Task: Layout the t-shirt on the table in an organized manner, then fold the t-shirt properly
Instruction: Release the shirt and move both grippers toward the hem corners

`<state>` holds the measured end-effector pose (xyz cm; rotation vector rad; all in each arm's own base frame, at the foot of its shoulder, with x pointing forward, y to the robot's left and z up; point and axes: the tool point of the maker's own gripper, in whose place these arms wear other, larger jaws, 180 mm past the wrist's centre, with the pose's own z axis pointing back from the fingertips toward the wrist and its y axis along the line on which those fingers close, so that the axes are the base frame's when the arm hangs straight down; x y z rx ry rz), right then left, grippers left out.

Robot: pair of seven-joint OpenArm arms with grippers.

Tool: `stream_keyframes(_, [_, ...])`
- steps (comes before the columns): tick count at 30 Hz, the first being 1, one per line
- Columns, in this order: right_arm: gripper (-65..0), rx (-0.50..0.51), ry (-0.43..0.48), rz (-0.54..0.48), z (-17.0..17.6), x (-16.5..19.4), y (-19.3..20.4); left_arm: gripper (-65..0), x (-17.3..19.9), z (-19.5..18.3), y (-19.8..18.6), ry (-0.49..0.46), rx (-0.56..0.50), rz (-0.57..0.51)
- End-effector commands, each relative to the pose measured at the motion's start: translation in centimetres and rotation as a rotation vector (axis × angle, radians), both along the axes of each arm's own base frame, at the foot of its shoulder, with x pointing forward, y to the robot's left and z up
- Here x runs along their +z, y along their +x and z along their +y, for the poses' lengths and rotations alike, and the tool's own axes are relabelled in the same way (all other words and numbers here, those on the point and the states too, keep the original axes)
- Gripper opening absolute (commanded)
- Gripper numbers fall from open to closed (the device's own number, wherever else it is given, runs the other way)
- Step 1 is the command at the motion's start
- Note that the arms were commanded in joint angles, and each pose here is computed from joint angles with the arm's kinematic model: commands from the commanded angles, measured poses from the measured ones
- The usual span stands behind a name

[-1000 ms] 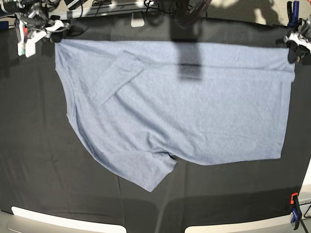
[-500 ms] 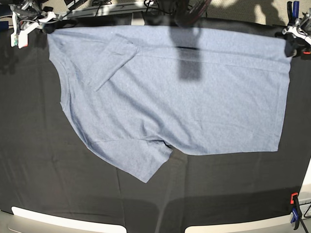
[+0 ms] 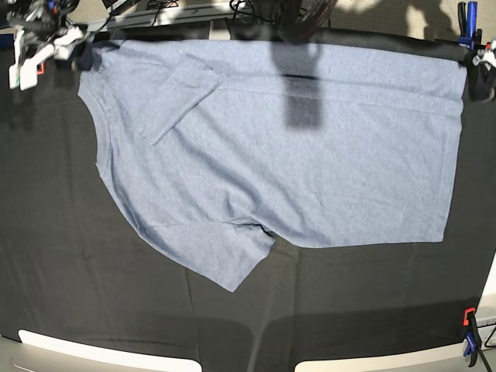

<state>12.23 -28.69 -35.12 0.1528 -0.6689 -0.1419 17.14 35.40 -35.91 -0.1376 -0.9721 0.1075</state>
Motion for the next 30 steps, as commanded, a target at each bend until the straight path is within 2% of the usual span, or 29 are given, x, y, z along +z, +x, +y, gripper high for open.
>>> stream_keyframes(1, [-37.1,0.021,-0.024,-0.061,-0.4,1.5,1.4,-34.0,2.2,0.8,1.5,0.031,-0.006,-0.077])
stream_keyframes(8, [-37.1,0.052,-0.077,-0.189,-0.4,3.7,7.5,-34.0,5.8,0.8,6.8,0.036,-0.007,-0.251])
stream_keyframes(13, [-37.1,0.161,-0.087,-0.244,2.8,4.4,12.0,-34.1,8.1,0.3,11.3,0.062,-0.004,-0.34])
stream_keyframes(16, [-37.1,0.24,-0.135,-0.243,5.0,4.1,14.1,-34.1,8.0,-0.1,14.1,0.067,-0.001,-0.352])
stream_keyframes(20, [-37.1,0.305,-0.167,-0.257,7.3,4.2,16.0,-34.1,6.6,-0.5,18.0,0.016,0.004,-0.341])
stream_keyframes(25, [-37.1,0.332,-0.169,-0.301,8.4,5.1,17.3,-34.1,4.1,-0.1,22.0,-0.092,0.059,-0.31])
stream_keyframes(30, [-37.1,0.332,-0.162,-0.316,8.5,5.4,17.5,-34.5,2.0,-0.1,25.4,-0.062,0.063,-0.258])
